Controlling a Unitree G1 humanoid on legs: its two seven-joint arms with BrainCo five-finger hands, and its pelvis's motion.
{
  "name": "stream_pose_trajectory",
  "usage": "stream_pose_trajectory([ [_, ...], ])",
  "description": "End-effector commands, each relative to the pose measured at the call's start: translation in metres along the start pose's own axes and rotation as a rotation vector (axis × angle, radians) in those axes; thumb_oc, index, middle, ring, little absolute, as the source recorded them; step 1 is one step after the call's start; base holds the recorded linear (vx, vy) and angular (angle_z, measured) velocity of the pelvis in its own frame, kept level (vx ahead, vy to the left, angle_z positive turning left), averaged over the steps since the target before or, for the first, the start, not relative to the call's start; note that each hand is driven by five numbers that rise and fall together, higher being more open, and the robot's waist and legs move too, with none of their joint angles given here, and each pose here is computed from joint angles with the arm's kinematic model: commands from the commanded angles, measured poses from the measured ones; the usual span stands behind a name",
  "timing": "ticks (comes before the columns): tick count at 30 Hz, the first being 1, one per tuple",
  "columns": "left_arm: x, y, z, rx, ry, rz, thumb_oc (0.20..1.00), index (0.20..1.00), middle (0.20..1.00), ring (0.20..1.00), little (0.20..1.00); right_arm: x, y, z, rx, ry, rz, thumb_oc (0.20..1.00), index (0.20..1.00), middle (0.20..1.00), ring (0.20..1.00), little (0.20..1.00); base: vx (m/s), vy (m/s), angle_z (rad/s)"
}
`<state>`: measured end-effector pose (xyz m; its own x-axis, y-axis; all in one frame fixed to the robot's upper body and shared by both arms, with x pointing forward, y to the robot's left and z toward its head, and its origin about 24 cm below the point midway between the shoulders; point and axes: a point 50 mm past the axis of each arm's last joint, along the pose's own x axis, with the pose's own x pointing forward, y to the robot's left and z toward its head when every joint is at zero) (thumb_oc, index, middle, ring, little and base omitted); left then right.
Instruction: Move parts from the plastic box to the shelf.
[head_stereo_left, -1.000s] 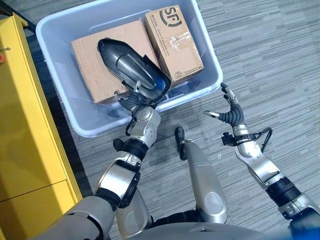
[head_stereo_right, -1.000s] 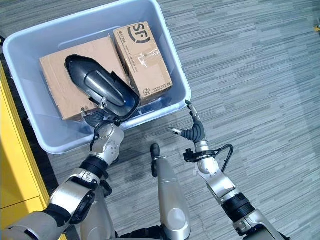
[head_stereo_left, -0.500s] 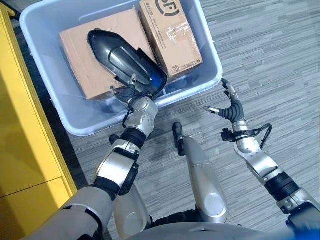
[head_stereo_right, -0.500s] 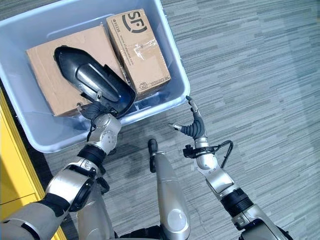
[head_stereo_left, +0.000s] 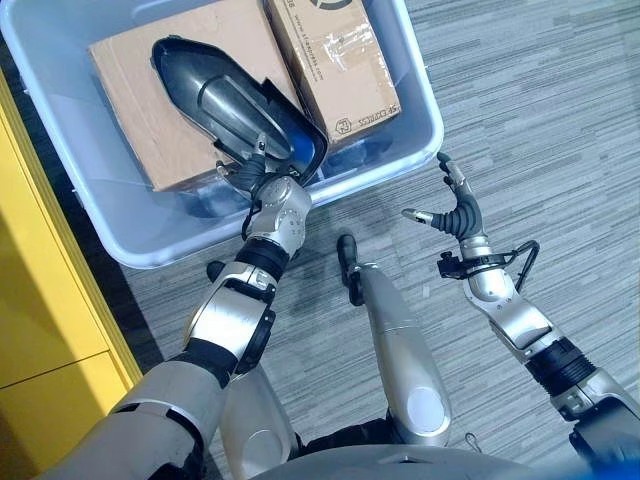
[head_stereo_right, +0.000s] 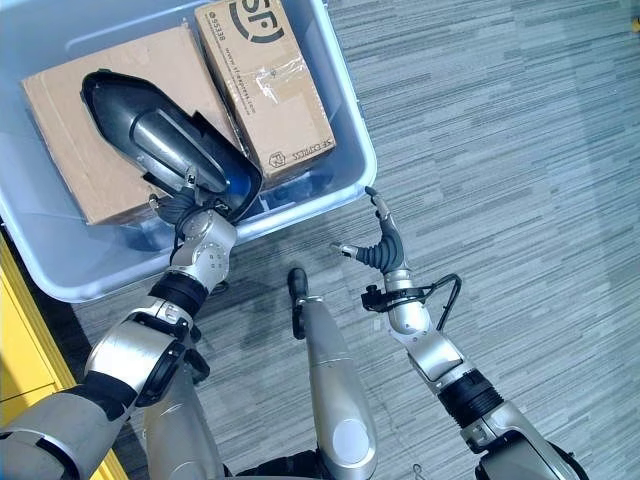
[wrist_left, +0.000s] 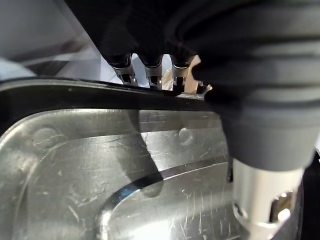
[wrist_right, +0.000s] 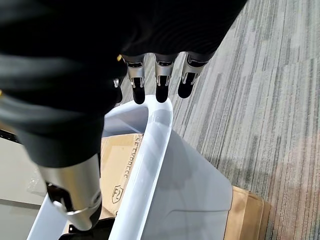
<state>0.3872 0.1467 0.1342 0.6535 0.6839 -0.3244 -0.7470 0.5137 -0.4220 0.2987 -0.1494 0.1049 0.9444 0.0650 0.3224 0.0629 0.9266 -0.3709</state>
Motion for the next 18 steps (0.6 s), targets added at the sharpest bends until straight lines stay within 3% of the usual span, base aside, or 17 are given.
stream_pose_trajectory([
  [1, -0.001, 0.005, -0.024, 0.064, 0.117, 0.008, 1.000, 1.000, 1.000, 1.000, 1.000, 0.006, -0.001, 0.021, 0.040, -0.087, -0.021, 1.000, 1.000, 1.000, 1.000, 1.000, 0.00, 0.000, 0.00],
  [14, 0.002, -0.003, -0.013, 0.112, 0.054, -0.067, 1.000, 1.000, 1.000, 1.000, 1.000, 0.003, 0.003, 0.022, 0.058, -0.078, -0.010, 1.000, 1.000, 1.000, 1.000, 1.000, 0.00, -0.020, 0.00],
  [15, 0.001, -0.004, -0.014, 0.102, 0.069, -0.080, 0.580, 0.580, 0.580, 0.580, 0.580, 0.003, 0.003, 0.022, 0.059, -0.080, -0.011, 1.000, 1.000, 1.000, 1.000, 1.000, 0.00, 0.000, 0.00],
  [16, 0.001, -0.004, -0.015, 0.097, 0.077, -0.084, 0.548, 0.548, 0.548, 0.548, 0.548, 0.003, 0.003, 0.022, 0.059, -0.081, -0.011, 1.000, 1.000, 1.000, 1.000, 1.000, 0.00, 0.000, 0.00],
  [17, 0.000, -0.004, -0.017, 0.082, 0.092, -0.087, 0.294, 0.294, 0.294, 0.294, 0.294, 0.003, 0.004, 0.021, 0.060, -0.080, -0.015, 1.000, 1.000, 1.000, 1.000, 1.000, 0.00, 0.000, 0.00],
  [18, -0.001, -0.004, -0.018, 0.071, 0.102, -0.085, 0.200, 0.200, 0.200, 0.200, 0.200, 0.003, 0.003, 0.021, 0.062, -0.079, -0.017, 1.000, 1.000, 1.000, 1.000, 1.000, 0.00, 0.000, 0.00],
])
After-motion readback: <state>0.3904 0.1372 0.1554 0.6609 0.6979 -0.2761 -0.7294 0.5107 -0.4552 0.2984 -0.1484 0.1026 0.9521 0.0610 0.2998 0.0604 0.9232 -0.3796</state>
